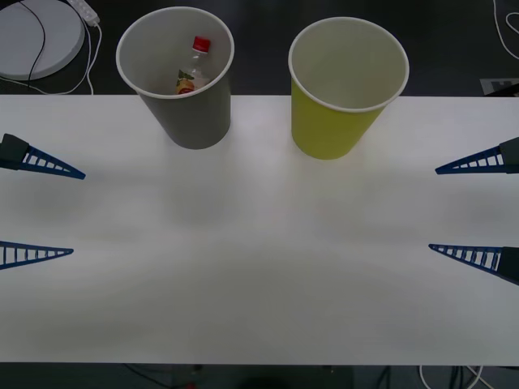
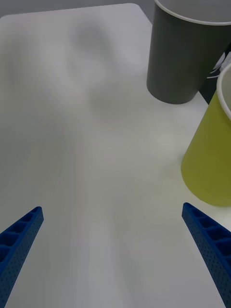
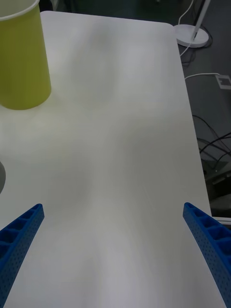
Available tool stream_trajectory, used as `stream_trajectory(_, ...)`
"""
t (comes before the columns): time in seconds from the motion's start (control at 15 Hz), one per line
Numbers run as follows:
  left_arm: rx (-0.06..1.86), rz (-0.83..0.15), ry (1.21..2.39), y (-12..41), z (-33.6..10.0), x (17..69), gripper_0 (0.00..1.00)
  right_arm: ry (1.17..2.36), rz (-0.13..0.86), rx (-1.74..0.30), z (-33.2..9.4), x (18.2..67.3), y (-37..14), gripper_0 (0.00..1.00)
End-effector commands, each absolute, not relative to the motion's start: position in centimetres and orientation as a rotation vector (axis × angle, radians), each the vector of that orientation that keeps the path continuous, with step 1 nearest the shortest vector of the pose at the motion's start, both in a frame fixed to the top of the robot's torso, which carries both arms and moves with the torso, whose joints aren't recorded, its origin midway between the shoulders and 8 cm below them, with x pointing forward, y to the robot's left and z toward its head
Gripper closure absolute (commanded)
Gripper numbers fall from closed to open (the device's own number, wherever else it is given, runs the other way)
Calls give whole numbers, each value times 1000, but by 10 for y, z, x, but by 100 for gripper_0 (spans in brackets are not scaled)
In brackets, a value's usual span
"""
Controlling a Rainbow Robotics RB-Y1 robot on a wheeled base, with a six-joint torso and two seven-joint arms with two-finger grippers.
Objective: Put the can into the green bin and the plastic bottle into the gray bin
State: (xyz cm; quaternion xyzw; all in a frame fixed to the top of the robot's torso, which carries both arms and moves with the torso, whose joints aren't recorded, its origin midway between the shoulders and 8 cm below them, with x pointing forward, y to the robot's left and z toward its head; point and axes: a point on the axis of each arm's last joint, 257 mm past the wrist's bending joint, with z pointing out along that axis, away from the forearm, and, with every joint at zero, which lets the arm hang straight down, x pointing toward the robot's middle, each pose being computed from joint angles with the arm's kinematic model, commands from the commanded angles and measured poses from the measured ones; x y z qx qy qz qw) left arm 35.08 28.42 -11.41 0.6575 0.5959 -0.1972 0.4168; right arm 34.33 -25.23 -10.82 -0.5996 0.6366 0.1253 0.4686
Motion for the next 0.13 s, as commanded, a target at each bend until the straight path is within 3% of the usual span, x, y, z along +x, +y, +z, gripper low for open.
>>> stream_trajectory(0.07,1650,-495,1496,284,-114,351,0,1561,307,-1470,-108,343,-252,0)
stream_trajectory(0.13,1650,-495,1496,284,-114,351,0,1561,307,-1470,-108,343,-252,0)
